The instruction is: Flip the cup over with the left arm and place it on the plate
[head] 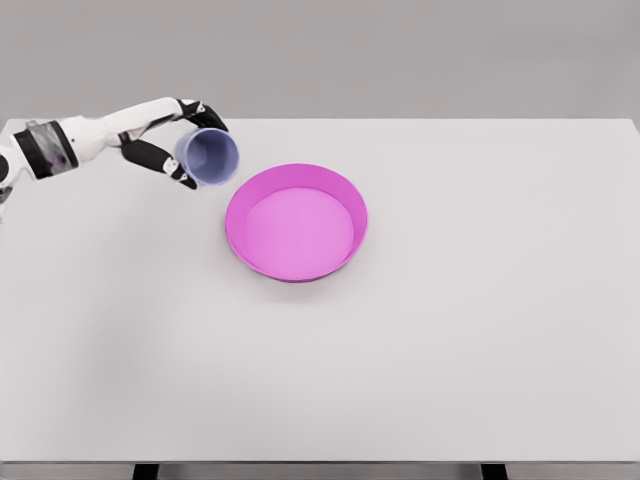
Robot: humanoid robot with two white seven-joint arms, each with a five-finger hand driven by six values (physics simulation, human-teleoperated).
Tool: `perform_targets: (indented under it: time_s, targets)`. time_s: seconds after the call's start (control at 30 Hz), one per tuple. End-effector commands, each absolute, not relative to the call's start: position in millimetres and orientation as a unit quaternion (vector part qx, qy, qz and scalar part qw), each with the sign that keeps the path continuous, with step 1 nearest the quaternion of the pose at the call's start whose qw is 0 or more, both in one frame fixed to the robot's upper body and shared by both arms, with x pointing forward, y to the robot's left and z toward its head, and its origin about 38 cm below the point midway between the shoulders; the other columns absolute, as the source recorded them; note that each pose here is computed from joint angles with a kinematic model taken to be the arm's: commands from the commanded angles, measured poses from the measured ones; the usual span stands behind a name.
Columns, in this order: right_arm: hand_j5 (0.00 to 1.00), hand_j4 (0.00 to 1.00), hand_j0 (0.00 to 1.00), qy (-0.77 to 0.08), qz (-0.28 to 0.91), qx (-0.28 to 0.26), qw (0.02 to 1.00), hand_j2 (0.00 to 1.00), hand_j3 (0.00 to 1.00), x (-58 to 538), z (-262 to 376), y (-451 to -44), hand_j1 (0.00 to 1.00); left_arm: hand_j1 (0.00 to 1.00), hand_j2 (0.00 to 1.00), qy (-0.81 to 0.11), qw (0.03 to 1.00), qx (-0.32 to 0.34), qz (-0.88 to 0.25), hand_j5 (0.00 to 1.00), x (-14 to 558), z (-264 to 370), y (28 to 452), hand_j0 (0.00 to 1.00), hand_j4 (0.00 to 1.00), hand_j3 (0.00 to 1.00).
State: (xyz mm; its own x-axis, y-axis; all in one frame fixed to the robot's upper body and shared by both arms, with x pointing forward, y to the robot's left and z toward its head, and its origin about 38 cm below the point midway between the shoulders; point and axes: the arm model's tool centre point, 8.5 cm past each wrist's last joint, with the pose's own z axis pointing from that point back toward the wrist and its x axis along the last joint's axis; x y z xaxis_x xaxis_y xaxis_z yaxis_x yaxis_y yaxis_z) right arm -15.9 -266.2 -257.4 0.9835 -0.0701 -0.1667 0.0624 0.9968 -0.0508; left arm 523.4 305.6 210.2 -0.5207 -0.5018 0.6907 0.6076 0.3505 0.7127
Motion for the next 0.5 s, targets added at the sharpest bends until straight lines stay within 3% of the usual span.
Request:
perform_targets:
  time_s: [0.0, 0.1, 0.3, 0.47]
  targets:
    - [1.0, 1.0, 1.0, 0.085, -0.033, -0.023, 0.996, 1.0, 1.0, -16, -257, -266, 1.0, 0.54, 0.54, -0.692, 0.482, -0.069, -0.533, 0.54, 524, 221, 297, 0.54, 0.54, 0.54]
    - [1.0, 1.0, 1.0, 0.085, -0.034, -0.023, 0.996, 1.0, 1.0, -16, -257, -266, 1.0, 0.52, 0.52, -0.736, 0.447, -0.134, -0.491, 0.52, 515, 243, 271, 0.52, 0.52, 0.52]
    - [1.0, 1.0, 1.0, 0.085, -0.033, -0.023, 0.996, 1.0, 1.0, -16, -257, -266, 1.0, 0.49, 0.49, -0.762, 0.432, -0.202, -0.439, 0.49, 503, 246, 253, 0.49, 0.49, 0.49]
    - [1.0, 1.0, 1.0, 0.085, -0.034, -0.023, 0.996, 1.0, 1.0, -16, -257, -266, 1.0, 0.48, 0.48, -0.74, 0.46, -0.291, -0.396, 0.48, 486, 231, 219, 0.48, 0.48, 0.48]
